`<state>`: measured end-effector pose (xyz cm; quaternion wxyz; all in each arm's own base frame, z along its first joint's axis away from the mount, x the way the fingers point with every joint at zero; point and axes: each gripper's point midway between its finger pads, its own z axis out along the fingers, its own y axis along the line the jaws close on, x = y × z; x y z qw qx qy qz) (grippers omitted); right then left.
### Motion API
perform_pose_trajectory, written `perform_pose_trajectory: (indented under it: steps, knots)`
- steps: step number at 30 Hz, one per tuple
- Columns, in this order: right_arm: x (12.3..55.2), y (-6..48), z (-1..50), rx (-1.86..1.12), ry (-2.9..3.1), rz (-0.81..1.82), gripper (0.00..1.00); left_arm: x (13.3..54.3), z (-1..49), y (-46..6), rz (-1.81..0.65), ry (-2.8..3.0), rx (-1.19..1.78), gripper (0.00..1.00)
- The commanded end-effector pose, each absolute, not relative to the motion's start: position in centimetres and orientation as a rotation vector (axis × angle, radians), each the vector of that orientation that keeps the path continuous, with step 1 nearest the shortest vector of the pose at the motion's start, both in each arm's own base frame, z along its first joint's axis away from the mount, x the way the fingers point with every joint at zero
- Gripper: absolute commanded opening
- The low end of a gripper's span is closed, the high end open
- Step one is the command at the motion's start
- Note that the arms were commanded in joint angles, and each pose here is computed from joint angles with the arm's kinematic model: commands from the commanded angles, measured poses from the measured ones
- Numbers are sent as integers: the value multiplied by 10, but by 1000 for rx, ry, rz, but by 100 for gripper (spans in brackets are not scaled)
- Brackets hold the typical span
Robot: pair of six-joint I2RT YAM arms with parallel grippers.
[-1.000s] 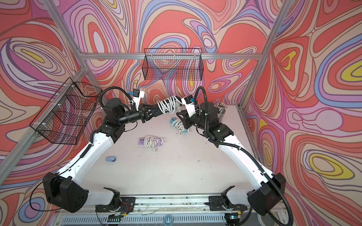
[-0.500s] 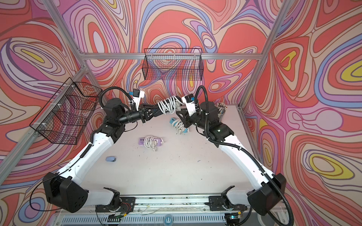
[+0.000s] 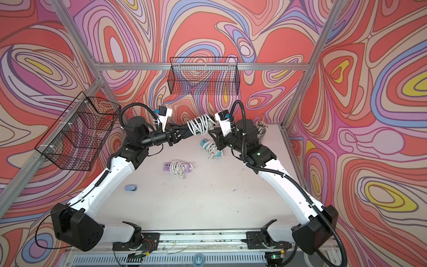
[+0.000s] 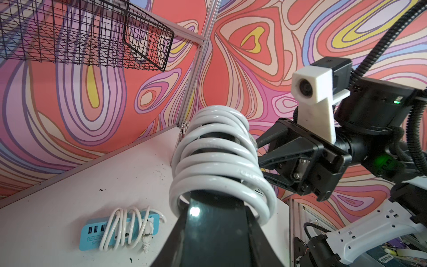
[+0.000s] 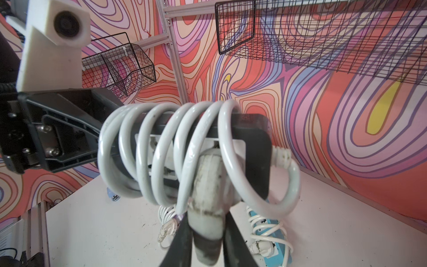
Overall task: Unwrap the cord wrapped around the power strip
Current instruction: Unwrap the power cord from the power strip.
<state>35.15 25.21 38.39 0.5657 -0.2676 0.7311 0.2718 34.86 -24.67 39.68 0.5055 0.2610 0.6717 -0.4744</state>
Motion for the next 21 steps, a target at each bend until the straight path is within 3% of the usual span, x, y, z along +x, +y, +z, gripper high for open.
perform_pose_trajectory:
  steps: [1,3,15,21]
  knots:
    - [349,251,405,-615,1659,632,11,341,414,-251,-1131,1546,683,0]
    - [350,250,405,-610,1661,625,0,342,414,-250,-1128,1547,681,0]
    - [352,241,408,-590,1671,563,0,344,413,-248,-1098,1553,666,0]
    - [347,272,406,-631,1664,641,0,349,408,-250,-1075,1568,636,0]
